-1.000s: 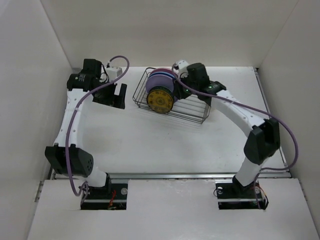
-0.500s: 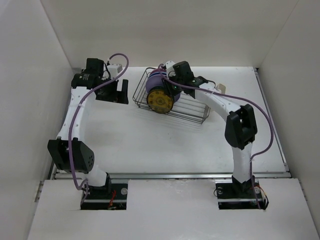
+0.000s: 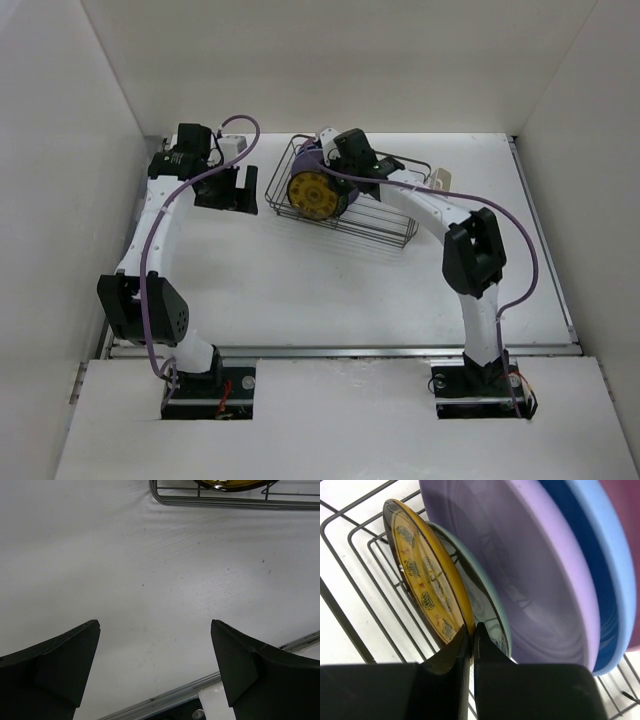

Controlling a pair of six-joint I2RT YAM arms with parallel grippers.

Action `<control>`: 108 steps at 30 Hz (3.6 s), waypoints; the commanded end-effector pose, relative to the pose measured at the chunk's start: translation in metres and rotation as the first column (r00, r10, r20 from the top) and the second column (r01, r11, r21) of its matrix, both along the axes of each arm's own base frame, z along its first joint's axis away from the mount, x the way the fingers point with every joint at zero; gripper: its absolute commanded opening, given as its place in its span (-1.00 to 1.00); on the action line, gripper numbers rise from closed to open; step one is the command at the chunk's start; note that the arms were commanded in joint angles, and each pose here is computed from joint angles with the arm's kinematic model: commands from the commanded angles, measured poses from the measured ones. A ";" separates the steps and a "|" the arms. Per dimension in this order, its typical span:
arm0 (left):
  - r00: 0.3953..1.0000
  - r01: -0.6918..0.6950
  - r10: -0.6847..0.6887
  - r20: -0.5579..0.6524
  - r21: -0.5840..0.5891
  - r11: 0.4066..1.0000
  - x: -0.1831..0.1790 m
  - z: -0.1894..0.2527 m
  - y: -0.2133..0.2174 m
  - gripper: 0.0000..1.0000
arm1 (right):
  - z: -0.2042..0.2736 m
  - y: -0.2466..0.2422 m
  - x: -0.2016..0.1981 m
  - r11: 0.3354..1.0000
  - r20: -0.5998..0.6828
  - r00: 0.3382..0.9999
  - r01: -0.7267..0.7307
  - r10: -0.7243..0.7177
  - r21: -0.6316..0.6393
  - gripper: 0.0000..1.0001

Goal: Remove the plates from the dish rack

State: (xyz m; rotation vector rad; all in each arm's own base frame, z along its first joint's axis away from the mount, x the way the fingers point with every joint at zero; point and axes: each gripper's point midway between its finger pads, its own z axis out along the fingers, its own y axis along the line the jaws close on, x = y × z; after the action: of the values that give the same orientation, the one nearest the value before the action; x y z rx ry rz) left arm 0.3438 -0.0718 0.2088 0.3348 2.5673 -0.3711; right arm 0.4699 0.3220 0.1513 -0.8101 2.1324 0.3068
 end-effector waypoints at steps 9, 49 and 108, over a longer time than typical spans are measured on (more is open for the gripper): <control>0.992 -0.049 0.053 0.112 -0.040 0.998 0.006 0.023 -0.003 0.78 | 0.131 -0.020 -0.008 0.983 0.326 0.928 0.181 -0.183 0.036 -1.00; 0.909 -0.388 0.362 0.205 0.105 0.916 0.007 0.038 0.088 0.88 | 0.012 0.129 -0.162 0.927 -0.190 0.913 -0.327 0.360 0.185 0.37; 0.962 -0.273 0.273 0.024 0.174 0.946 -0.013 -0.017 0.083 0.88 | 0.058 -0.026 0.015 0.950 0.233 0.937 0.293 -0.262 -0.108 0.16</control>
State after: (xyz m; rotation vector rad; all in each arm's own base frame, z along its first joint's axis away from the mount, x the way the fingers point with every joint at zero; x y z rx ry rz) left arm 0.3359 0.0118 0.1942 0.0221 2.5944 -0.0307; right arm 0.4693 0.2977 0.1235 -0.7091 2.2104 -0.1217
